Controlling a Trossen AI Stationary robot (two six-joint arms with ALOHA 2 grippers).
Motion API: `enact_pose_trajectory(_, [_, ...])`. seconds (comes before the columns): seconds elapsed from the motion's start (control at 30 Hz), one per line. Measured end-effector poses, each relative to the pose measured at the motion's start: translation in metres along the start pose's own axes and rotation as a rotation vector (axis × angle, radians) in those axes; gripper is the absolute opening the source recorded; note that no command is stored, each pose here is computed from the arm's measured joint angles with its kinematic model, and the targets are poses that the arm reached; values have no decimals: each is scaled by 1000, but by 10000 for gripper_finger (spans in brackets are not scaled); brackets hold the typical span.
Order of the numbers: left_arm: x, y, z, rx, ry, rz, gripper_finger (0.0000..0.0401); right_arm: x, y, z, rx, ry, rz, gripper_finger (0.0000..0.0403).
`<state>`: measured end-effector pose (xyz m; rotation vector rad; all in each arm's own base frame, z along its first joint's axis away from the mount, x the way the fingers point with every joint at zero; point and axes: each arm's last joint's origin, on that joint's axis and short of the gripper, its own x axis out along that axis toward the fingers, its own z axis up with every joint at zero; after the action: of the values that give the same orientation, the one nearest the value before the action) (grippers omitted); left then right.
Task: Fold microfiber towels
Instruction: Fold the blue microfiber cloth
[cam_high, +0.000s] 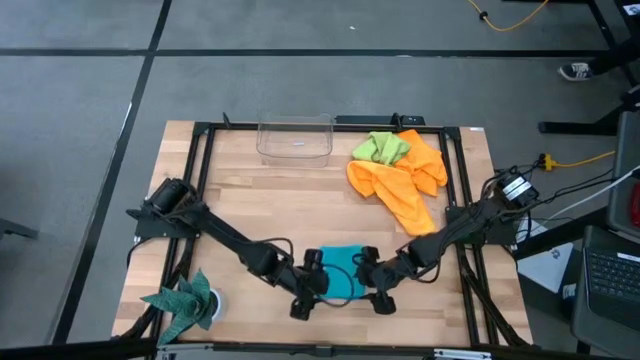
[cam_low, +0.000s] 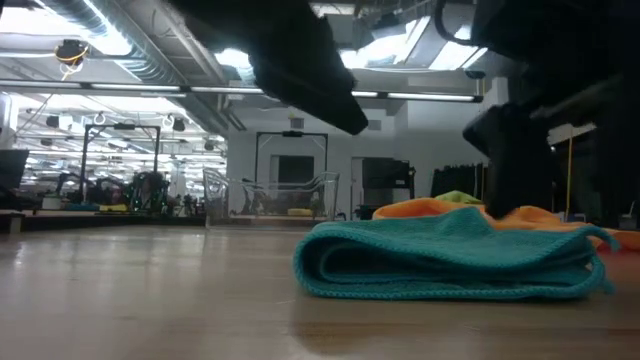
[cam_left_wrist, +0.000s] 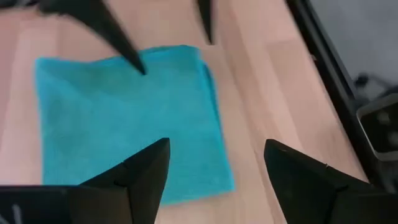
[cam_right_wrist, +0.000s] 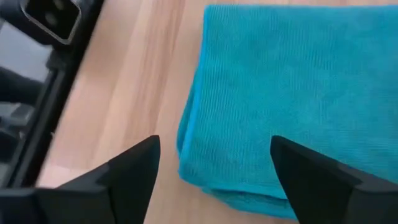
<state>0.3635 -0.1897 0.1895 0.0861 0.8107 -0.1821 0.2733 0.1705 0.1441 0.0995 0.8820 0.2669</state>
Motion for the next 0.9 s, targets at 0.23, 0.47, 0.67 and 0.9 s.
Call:
enact_pose_trajectory(0.23, [19,-16,-16,82,42,2,256,13,10,-12,-33,18,-31,304])
enact_pose_trajectory(0.47, [32,-15,-25,87,81,14,256,10,21,-11,-94,-30,-112,304])
enact_pose_trajectory(0.67, [34,-6,-23,73,75,60,254,9,22,-15,-132,4,-143,304])
enact_pose_trajectory(0.9, [52,0,-33,61,123,28,256,17,19,-23,-144,57,-168,304])
